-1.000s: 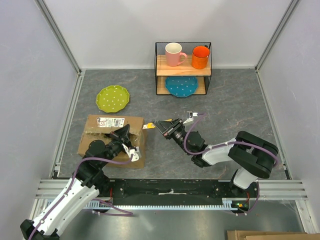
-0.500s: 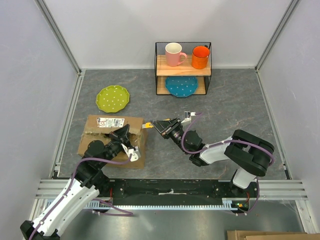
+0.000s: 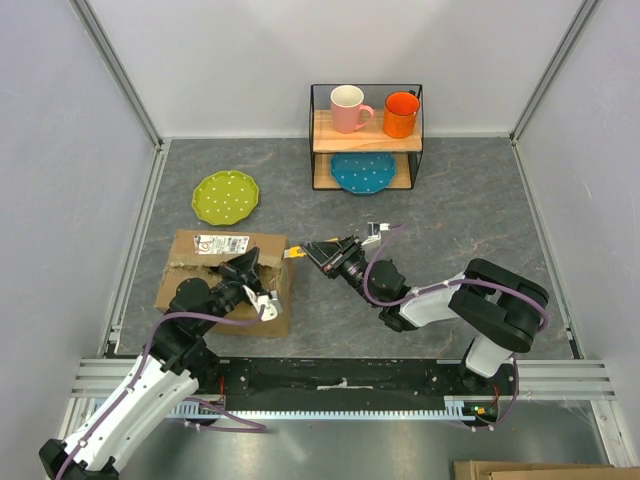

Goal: Unpack the express box
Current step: Cut the express box at the center of the board, then place the knife at the center of the board.

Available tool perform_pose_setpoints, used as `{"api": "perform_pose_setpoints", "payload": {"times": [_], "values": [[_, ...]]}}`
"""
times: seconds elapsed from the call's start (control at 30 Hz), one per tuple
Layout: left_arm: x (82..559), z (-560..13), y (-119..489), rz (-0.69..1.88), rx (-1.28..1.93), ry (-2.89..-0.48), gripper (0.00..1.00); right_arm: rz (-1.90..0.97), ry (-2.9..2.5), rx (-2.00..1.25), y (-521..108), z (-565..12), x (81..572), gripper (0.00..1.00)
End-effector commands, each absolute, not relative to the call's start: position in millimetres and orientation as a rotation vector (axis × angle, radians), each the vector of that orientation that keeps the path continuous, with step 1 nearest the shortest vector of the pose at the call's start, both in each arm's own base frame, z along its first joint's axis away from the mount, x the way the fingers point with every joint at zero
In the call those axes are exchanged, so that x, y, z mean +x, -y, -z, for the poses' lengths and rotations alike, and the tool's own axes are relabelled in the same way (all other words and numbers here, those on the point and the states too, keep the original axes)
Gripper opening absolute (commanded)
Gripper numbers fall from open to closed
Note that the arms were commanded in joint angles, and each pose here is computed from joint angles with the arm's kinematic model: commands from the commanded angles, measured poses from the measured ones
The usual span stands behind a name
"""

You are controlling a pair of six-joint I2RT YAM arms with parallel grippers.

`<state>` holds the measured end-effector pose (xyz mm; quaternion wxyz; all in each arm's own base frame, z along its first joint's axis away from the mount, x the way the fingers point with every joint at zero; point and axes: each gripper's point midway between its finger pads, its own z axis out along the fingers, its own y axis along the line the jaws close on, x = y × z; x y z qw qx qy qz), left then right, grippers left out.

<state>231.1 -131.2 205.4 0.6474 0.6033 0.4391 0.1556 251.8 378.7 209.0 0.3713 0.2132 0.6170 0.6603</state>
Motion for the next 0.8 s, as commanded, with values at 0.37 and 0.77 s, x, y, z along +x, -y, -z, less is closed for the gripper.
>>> {"api": "perform_pose_setpoints", "payload": {"times": [0.37,0.77], "values": [[244,-270,122,-0.411,1.228,-1.013,0.02,-2.021,-1.437,0.261,-380,-306,177,0.00],[231,-311,133,-0.308,1.295,-1.012,0.02,-1.156,-1.761,0.240,-301,-242,238,0.00]]}}
